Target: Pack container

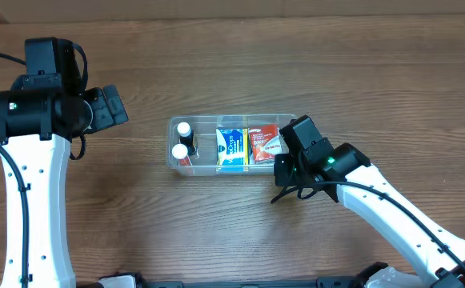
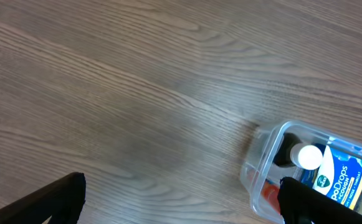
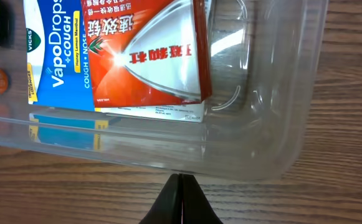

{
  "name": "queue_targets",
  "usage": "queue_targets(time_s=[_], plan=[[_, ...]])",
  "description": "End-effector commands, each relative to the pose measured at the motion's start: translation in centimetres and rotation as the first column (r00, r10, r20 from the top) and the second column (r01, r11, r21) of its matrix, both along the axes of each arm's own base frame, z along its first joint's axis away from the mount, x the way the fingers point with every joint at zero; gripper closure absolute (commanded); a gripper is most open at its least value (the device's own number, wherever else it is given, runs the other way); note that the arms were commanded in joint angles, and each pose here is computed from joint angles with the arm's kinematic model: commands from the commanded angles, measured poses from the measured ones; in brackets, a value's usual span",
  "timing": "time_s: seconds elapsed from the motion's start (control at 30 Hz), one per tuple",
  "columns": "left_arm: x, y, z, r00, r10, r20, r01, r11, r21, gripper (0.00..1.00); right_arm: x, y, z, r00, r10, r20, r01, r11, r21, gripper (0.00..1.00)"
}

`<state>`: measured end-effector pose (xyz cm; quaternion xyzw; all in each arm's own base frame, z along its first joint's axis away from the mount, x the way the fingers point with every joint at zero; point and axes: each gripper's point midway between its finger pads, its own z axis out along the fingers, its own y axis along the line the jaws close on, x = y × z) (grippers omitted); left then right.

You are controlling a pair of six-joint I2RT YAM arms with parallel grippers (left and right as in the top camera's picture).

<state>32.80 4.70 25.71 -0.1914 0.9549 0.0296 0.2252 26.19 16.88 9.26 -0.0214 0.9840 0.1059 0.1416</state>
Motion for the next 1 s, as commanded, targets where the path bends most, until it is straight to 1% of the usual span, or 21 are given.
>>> queue_targets(time_s=[0.0, 0.03, 0.1, 0.13, 0.17, 0.2, 0.23, 0.27, 0.3, 0.33, 0.37, 0.47, 0.57, 0.63, 0.73, 0.83, 0.87, 0.93, 0.97], plan=[[0.0, -0.1, 0.5, 1.000, -0.017, 0.011, 0.017, 1.000, -0.006, 0.00, 0.2, 0.4, 0.6, 1.000, 0.007, 0.019, -0.007, 1.000, 0.015, 0.96], [0.0, -0.5, 0.5, 0.999, -0.032, 0.010, 0.032, 0.999, -0.019, 0.00, 0.5, 0.4, 1.2, 0.999, 0.003, 0.039, -0.004, 1.000, 0.020, 0.96], [0.4, -2.2, 0.5, 0.986, -0.165, 0.024, 0.167, 0.984, -0.066, 0.00, 2.2, -0.2, 4.5, 0.989, -0.038, 0.144, 0.032, 0.999, 0.038, 0.92], [0.6, -2.9, 0.6, 0.978, -0.207, 0.039, 0.210, 0.974, -0.086, 0.00, 3.2, -0.9, 6.2, 0.978, -0.071, 0.196, 0.063, 0.997, 0.048, 0.86], [0.8, -3.5, 0.8, 0.969, -0.240, 0.055, 0.244, 0.964, -0.101, 0.00, 4.1, -1.7, 7.7, 0.966, -0.106, 0.236, 0.095, 0.994, 0.058, 0.60], [1.1, -4.2, 1.0, 0.960, -0.270, 0.075, 0.277, 0.954, -0.112, 0.00, 5.2, -2.7, 9.3, 0.950, -0.145, 0.275, 0.129, 0.989, 0.077, 0.49], [1.4, -4.7, 1.2, 0.954, -0.284, 0.091, 0.293, 0.950, -0.109, 0.00, 6.4, -4.1, 11.0, 0.935, -0.167, 0.313, 0.146, 0.985, 0.090, 0.46], [1.7, -5.2, 1.3, 0.948, -0.300, 0.103, 0.310, 0.945, -0.102, 0.00, 7.6, -5.4, 12.4, 0.923, -0.169, 0.345, 0.145, 0.985, 0.096, 0.33], [2.0, -5.7, 1.4, 0.942, -0.316, 0.112, 0.327, 0.940, -0.095, 0.00, 8.1, -6.3, 12.8, 0.917, -0.177, 0.358, 0.152, 0.984, 0.097, 0.17], [2.1, -6.0, 1.5, 0.936, -0.330, 0.119, 0.341, 0.936, -0.089, 0.00, 8.5, -7.1, 13.2, 0.910, -0.191, 0.369, 0.167, 0.981, 0.097, 0.06], [2.5, -6.7, 1.8, 0.927, -0.349, 0.135, 0.362, 0.929, -0.080, 0.00, 9.4, -9.3, 13.7, 0.893, -0.214, 0.396, 0.197, 0.977, 0.086, 0.00], [2.9, -7.5, 1.6, 0.918, -0.372, 0.134, 0.383, 0.921, -0.067, 0.00, 10.1, -12.4, 13.8, 0.880, -0.224, 0.419, 0.224, 0.973, 0.048, 0.00], [2.8, -7.4, 1.3, 0.922, -0.369, 0.119, 0.377, 0.924, -0.061, 0.00, 11.2, -14.2, 14.7, 0.846, -0.265, 0.463, 0.267, 0.962, 0.062, 0.00], [2.9, -7.0, 1.3, 0.924, -0.366, 0.115, 0.372, 0.927, -0.038, 0.00, 10.9, -14.7, 14.5, 0.857, -0.230, 0.461, 0.247, 0.969, 0.025, 0.00], [2.0, -6.9, 0.9, 0.918, -0.390, 0.076, 0.393, 0.919, -0.031, 0.00, 9.9, -14.8, 14.1, 0.869, -0.246, 0.429, 0.261, 0.965, 0.023, 0.00], [0.6, -7.1, 1.5, 0.913, -0.400, 0.081, 0.404, 0.914, -0.042, 0.00, 8.0, -15.4, 14.7, 0.858, -0.283, 0.429, 0.305, 0.952, 0.020, 0.00], [-0.1, -7.2, 2.1, 0.905, -0.412, 0.108, 0.417, 0.908, -0.033, 0.00, 7.0, -15.5, 15.2, 0.847, -0.285, 0.449, 0.304, 0.952, 0.031, 0.00], [-3.0, -7.5, 3.0, 0.880, -0.419, 0.224, 0.427, 0.904, 0.014, 0.00, 3.8, -15.2, 16.2, 0.799, -0.280, 0.531, 0.288, 0.955, 0.070, 0.00], [-4.0, -7.6, 3.0, 0.870, -0.421, 0.256, 0.430, 0.903, 0.023, 0.00, 2.9, -15.1, 16.2, 0.786, -0.277, 0.552, 0.282, 0.956, 0.079, 0.00]])
